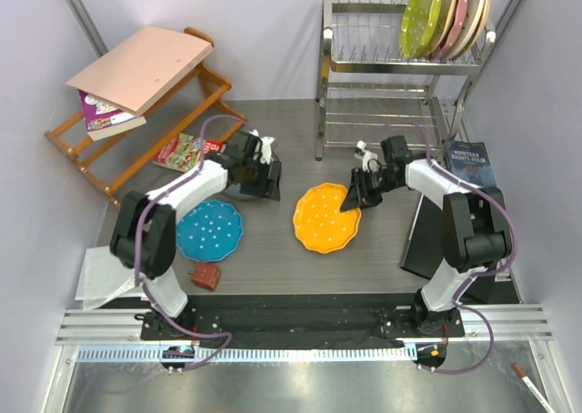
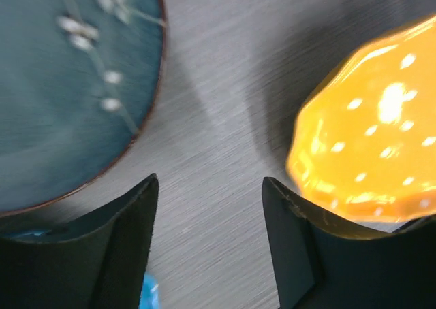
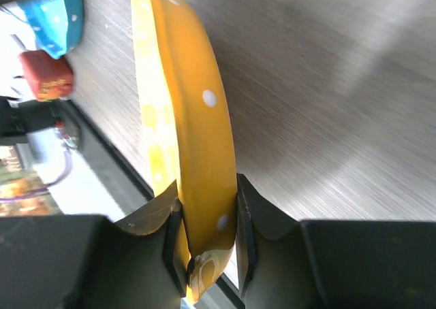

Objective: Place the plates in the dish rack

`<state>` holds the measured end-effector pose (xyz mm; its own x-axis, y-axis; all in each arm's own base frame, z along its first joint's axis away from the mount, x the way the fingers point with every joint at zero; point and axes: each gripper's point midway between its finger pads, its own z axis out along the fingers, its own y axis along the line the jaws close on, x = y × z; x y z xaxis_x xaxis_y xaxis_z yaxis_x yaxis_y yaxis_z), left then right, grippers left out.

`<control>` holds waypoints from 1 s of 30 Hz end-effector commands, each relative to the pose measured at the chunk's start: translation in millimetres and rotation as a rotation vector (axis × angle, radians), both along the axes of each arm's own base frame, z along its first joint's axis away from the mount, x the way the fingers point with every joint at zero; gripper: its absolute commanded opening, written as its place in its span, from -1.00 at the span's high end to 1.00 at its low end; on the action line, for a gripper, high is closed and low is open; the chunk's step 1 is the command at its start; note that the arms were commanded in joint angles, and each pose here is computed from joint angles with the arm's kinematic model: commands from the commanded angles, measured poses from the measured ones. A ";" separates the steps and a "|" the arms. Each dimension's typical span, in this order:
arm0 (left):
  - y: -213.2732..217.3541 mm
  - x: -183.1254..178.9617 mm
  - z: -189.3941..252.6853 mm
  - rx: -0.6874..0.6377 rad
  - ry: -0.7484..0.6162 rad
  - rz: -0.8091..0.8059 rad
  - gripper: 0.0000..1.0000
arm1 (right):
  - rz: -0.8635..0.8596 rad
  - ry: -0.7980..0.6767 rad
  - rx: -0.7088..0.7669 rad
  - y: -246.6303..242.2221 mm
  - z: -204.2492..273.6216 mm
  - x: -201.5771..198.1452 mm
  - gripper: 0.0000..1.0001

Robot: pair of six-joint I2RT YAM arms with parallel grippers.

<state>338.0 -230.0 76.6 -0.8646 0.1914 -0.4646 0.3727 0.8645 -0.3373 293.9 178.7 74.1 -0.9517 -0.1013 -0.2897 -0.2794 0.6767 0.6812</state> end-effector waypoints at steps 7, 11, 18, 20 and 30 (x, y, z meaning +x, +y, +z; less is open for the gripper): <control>46.2 26.9 141.7 0.106 -0.437 0.034 -0.99 | 0.071 -0.815 -0.009 -14.3 311.0 48.2 0.98; 63.0 36.4 134.5 0.325 -0.556 0.087 -0.99 | -0.168 -1.140 -0.016 -32.5 432.5 66.7 0.97; 60.7 43.0 161.8 0.509 -0.779 0.158 -0.99 | -0.821 -1.554 -0.030 -112.2 570.0 100.4 0.98; 60.2 44.2 164.2 0.495 -0.793 0.180 -0.99 | -0.963 -1.575 -0.107 -135.8 582.8 119.4 0.98; 68.7 29.3 149.5 0.459 -0.766 0.220 -0.99 | -1.332 -1.696 -0.362 -172.7 608.5 138.9 0.98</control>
